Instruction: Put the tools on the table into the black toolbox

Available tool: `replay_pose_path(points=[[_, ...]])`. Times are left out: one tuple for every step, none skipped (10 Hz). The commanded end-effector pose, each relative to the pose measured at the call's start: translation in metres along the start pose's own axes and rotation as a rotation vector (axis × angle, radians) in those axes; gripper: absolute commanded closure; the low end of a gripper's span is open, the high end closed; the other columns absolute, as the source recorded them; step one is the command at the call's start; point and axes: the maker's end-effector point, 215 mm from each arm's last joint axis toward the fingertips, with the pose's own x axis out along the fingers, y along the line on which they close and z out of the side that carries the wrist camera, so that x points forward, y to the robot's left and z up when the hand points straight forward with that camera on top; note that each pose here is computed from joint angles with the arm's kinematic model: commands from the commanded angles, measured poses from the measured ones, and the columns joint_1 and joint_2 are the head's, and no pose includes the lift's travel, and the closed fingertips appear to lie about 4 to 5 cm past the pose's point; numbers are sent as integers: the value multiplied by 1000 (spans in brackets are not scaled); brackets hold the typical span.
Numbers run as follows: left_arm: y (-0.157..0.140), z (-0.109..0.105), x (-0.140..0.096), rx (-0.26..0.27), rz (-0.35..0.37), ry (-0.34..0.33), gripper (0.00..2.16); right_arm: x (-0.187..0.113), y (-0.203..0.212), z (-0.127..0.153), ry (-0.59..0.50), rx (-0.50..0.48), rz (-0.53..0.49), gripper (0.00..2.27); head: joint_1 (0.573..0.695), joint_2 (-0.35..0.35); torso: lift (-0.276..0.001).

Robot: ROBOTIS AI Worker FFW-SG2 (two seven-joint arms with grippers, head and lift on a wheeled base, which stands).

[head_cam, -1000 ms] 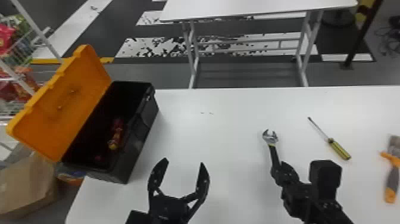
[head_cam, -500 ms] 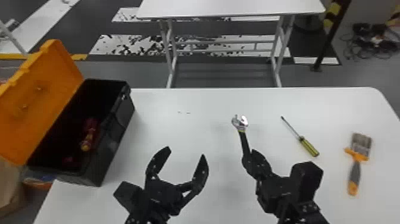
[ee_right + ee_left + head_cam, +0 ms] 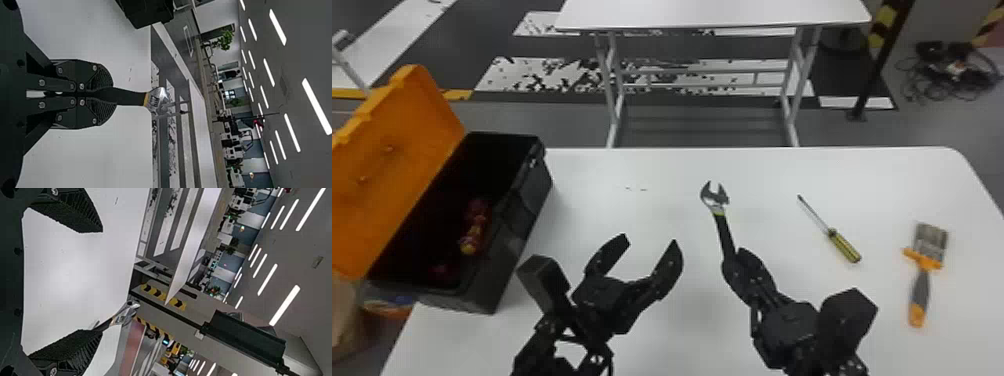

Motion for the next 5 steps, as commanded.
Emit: replay_pose_path(points=[[-2, -2, 11, -79, -25, 56, 73, -3, 12, 5, -27, -12, 20, 2246, 695, 87, -75], [-7, -9, 18, -137, -50, 114, 73, -6, 18, 8, -43, -18, 32, 2246, 695, 88, -75], [-8, -9, 20, -179, -68, 134, 73, -7, 23, 9, -48, -24, 45, 2246, 695, 90, -75], [-13, -12, 22, -234, -93, 159, 73, -7, 25, 9, -47, -27, 50, 2246, 695, 85, -75], [-18, -10, 24, -272, -113, 168, 73, -6, 29, 9, -47, -26, 56, 2246, 695, 82, -75]])
